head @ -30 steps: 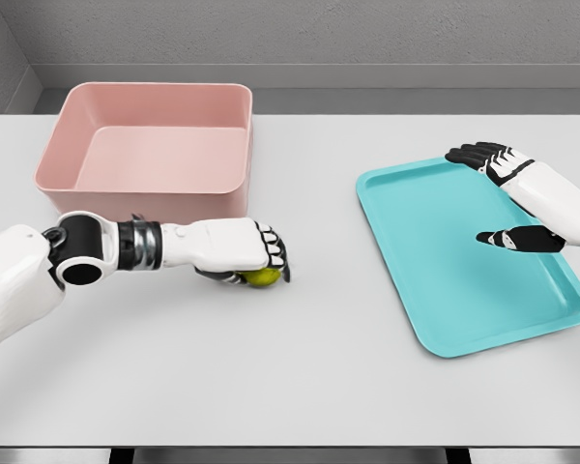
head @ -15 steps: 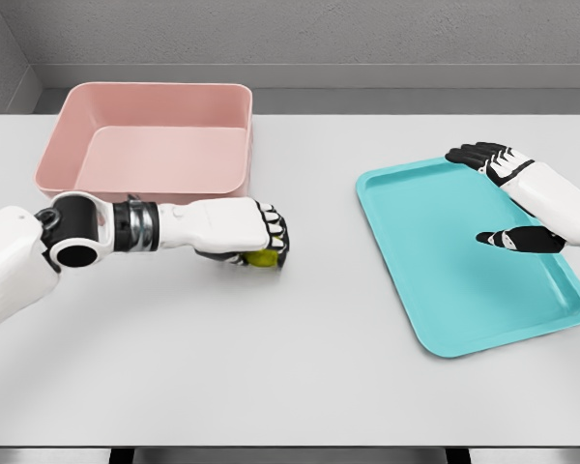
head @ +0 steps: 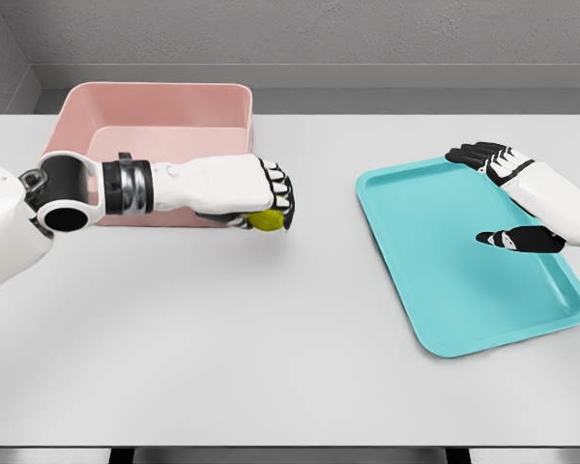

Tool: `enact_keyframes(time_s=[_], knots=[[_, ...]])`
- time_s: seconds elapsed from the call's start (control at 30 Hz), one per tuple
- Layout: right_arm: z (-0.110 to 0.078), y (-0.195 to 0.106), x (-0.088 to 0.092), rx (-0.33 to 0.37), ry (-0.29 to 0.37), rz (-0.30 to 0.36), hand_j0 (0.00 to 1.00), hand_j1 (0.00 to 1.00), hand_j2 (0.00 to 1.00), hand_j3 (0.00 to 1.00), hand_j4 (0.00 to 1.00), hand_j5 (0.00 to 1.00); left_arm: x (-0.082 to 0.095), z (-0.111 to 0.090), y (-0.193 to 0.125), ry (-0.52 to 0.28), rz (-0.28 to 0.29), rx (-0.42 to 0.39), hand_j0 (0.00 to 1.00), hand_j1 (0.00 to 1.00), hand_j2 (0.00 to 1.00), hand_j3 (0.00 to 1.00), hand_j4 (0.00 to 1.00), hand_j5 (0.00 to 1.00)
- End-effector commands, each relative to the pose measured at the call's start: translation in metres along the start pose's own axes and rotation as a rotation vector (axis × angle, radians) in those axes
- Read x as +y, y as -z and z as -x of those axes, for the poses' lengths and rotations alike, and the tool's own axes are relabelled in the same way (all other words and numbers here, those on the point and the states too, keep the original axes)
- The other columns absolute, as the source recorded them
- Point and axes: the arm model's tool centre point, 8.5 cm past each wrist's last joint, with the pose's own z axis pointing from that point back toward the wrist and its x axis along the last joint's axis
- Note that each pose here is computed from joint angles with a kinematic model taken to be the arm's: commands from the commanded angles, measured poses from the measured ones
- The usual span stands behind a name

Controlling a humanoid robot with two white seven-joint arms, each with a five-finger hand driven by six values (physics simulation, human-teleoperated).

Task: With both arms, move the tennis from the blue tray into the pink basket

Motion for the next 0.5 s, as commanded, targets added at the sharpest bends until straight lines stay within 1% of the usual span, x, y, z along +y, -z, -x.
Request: enact_keyframes(time_s=[0.0, 0.1, 0.23, 0.27, 0.33, 0.4, 0.47], knots=[[0.000, 0.000, -0.001, -0.001, 0.006, 0.005, 1.00, 1.00, 1.00, 1.00, 1.00, 1.00, 0.001, 0.002, -0.001, -0.010, -0.007, 0.004, 0.54, 0.54, 0.54, 0.54, 0.54, 0.54], [0.000, 0.000, -0.001, -0.001, 0.006, 0.005, 1.00, 1.00, 1.00, 1.00, 1.00, 1.00, 0.010, 0.008, -0.006, 0.005, -0.021, 0.022, 0.54, 0.54, 0.54, 0.54, 0.54, 0.54], [0.000, 0.000, -0.001, -0.001, 0.006, 0.005, 1.00, 1.00, 1.00, 1.00, 1.00, 1.00, 0.013, 0.017, -0.014, 0.003, -0.028, 0.056, 0.54, 0.54, 0.54, 0.54, 0.54, 0.54], [0.000, 0.000, -0.001, -0.001, 0.006, 0.005, 1.00, 1.00, 1.00, 1.00, 1.00, 1.00, 0.016, 0.023, -0.019, 0.002, -0.036, 0.075, 0.54, 0.54, 0.54, 0.54, 0.54, 0.54], [0.000, 0.000, -0.001, -0.001, 0.006, 0.005, 1.00, 1.00, 1.00, 1.00, 1.00, 1.00, 0.016, 0.027, -0.024, 0.000, -0.036, 0.092, 0.54, 0.54, 0.54, 0.54, 0.54, 0.54], [0.000, 0.000, -0.001, -0.001, 0.006, 0.005, 1.00, 1.00, 1.00, 1.00, 1.00, 1.00, 0.017, 0.036, -0.031, -0.009, -0.043, 0.123, 0.54, 0.54, 0.54, 0.54, 0.54, 0.54], [0.000, 0.000, -0.001, -0.001, 0.006, 0.005, 1.00, 1.00, 1.00, 1.00, 1.00, 1.00, 0.020, 0.041, -0.039, -0.006, -0.050, 0.145, 0.54, 0.54, 0.54, 0.54, 0.54, 0.54]])
